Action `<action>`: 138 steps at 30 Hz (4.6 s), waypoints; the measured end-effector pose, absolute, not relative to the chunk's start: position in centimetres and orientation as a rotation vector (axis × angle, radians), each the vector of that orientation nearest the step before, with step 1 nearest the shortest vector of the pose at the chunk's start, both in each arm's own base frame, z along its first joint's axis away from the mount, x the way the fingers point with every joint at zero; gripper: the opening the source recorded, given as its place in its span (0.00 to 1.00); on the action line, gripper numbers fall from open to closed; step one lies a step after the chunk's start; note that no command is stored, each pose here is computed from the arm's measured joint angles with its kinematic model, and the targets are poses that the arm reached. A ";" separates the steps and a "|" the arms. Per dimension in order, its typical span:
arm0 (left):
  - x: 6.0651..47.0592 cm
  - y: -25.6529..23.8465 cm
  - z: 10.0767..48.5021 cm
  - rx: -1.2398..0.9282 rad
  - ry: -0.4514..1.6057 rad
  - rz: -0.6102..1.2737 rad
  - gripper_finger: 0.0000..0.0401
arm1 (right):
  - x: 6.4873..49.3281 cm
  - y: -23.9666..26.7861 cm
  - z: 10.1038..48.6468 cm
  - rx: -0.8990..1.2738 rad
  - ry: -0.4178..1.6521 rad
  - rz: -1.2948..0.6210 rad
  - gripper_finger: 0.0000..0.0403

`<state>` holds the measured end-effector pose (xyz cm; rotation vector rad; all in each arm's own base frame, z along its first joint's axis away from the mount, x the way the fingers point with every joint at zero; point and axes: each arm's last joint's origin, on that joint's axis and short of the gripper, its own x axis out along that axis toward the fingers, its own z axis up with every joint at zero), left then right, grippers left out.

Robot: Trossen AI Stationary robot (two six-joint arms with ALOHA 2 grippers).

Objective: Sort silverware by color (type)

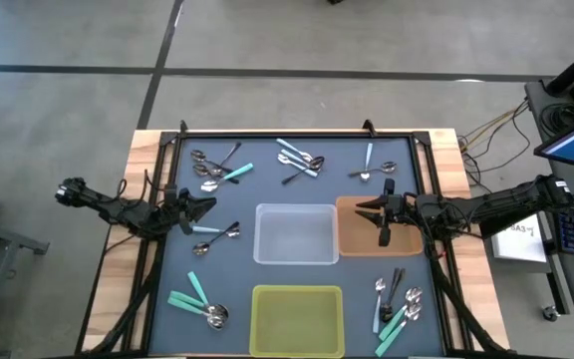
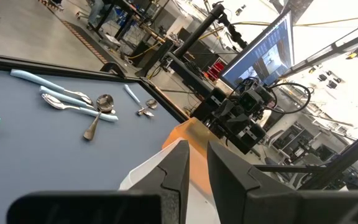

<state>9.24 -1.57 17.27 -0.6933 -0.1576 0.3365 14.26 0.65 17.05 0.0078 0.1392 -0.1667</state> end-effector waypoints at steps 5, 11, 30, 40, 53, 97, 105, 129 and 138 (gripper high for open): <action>9.2 -1.6 17.3 -0.693 -0.158 0.337 0.10 | 14.3 0.6 17.1 0.008 0.139 -0.167 0.20; 9.2 -1.6 17.3 -0.693 -0.158 0.336 0.10 | 14.3 0.6 17.1 0.007 0.139 -0.166 0.20; 9.2 -1.6 17.3 -0.694 -0.158 0.336 0.10 | 14.3 0.6 17.1 0.008 0.139 -0.167 0.20; 9.2 -1.6 17.3 -0.693 -0.158 0.337 0.10 | 14.3 0.6 17.1 0.008 0.139 -0.167 0.20; 9.2 -1.6 17.3 -0.693 -0.158 0.337 0.10 | 14.3 0.6 17.1 0.008 0.139 -0.167 0.20; 9.2 -1.6 17.3 -0.693 -0.158 0.337 0.10 | 14.3 0.6 17.0 0.008 0.139 -0.167 0.20; 9.2 -1.6 17.3 -0.693 -0.158 0.337 0.10 | 14.3 0.6 17.0 0.008 0.139 -0.166 0.20; 9.2 -1.6 17.3 -0.693 -0.158 0.338 0.10 | 14.2 0.4 17.6 0.050 0.075 -0.272 0.20; 9.2 -1.6 17.3 -0.693 -0.158 0.337 0.10 | 14.3 0.3 18.0 0.134 0.022 -0.274 0.20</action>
